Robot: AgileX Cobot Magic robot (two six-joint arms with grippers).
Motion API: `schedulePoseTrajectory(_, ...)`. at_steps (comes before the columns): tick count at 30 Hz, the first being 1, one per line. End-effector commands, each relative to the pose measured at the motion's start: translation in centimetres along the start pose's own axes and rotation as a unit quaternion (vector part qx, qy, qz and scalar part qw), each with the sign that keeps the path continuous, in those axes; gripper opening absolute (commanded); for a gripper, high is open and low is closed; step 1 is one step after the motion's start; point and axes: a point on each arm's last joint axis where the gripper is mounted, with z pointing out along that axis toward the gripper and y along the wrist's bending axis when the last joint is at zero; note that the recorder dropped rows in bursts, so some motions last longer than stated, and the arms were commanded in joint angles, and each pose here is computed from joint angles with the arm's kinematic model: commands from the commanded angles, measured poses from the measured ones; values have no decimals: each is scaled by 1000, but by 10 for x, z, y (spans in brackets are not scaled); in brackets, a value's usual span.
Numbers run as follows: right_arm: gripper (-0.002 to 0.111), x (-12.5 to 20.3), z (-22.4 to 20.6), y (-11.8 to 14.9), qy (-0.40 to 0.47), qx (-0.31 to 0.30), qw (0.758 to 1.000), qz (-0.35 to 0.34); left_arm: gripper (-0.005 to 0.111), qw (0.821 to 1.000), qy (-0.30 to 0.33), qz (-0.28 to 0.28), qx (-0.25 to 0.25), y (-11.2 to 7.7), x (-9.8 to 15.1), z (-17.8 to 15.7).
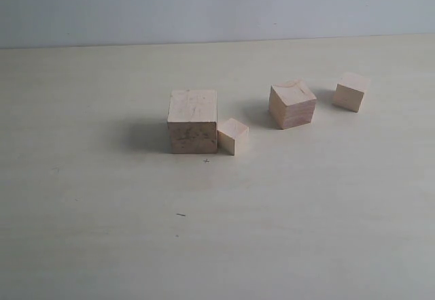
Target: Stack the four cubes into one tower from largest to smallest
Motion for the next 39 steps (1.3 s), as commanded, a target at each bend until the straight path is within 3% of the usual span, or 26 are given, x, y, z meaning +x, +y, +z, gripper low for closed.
schedulePoseTrajectory(1, 0, -41, 54, 7, 42, 16, 987, -152, 0, 999, -2, 30, -17, 2, 1, 0)
schedulePoseTrajectory(5, 0, -30, 117, -33, 165, 134, 949, -232, 0, 999, -1, 34, -16, 2, 1, 0)
schedulePoseTrajectory(10, 0, 24, 166, -95, 314, 278, 881, -217, 0, 999, -1, 35, -16, 2, 1, 0)
schedulePoseTrajectory(12, 0, 42, 174, -106, 366, 309, 862, -166, 0, 999, -1, 35, -16, 2, 1, 0)
schedulePoseTrajectory(14, 0, 53, 179, -104, 433, 293, 842, -131, 0, 999, -1, 35, -16, 2, 1, 0)
schedulePoseTrajectory(16, 0, 62, 182, -97, 513, 239, 815, -125, 0, 1000, 0, -7, 5, -2, 1, 0)
schedulePoseTrajectory(18, 0, 67, 185, -85, 609, 131, 769, -144, 0, 998, 4, -42, 47, -9, 1, -1)
schedulePoseTrajectory(20, 0, 64, 190, -77, 652, 70, 742, -143, 0, 993, 12, -75, 87, -16, 2, -2)
schedulePoseTrajectory(23, 0, 52, 205, -69, 639, 58, 757, -125, 0, 983, 25, -149, 107, -20, 2, -3)
schedulePoseTrajectory(26, 0, 36, 223, -62, 595, 51, 793, -120, 0, 972, 26, -222, 78, -15, 2, -2)
schedulePoseTrajectory(28, 0, 28, 237, -58, 574, 43, 811, -106, 0, 952, 26, -297, 62, -13, 2, -1)
schedulePoseTrajectory(33, 0, 47, 274, -52, 578, -4, 804, -141, 0, 912, 51, -402, 64, -14, 4, 1)
schedulePoseTrajectory(35, 0, 64, 287, -57, 591, -13, 790, -162, 0, 920, 67, -380, 65, -15, 6, 3)
schedulePoseTrajectory(39, 3, 91, 302, -71, 609, -8, 773, -175, 0, 960, 119, -236, 87, -19, 16, 3)
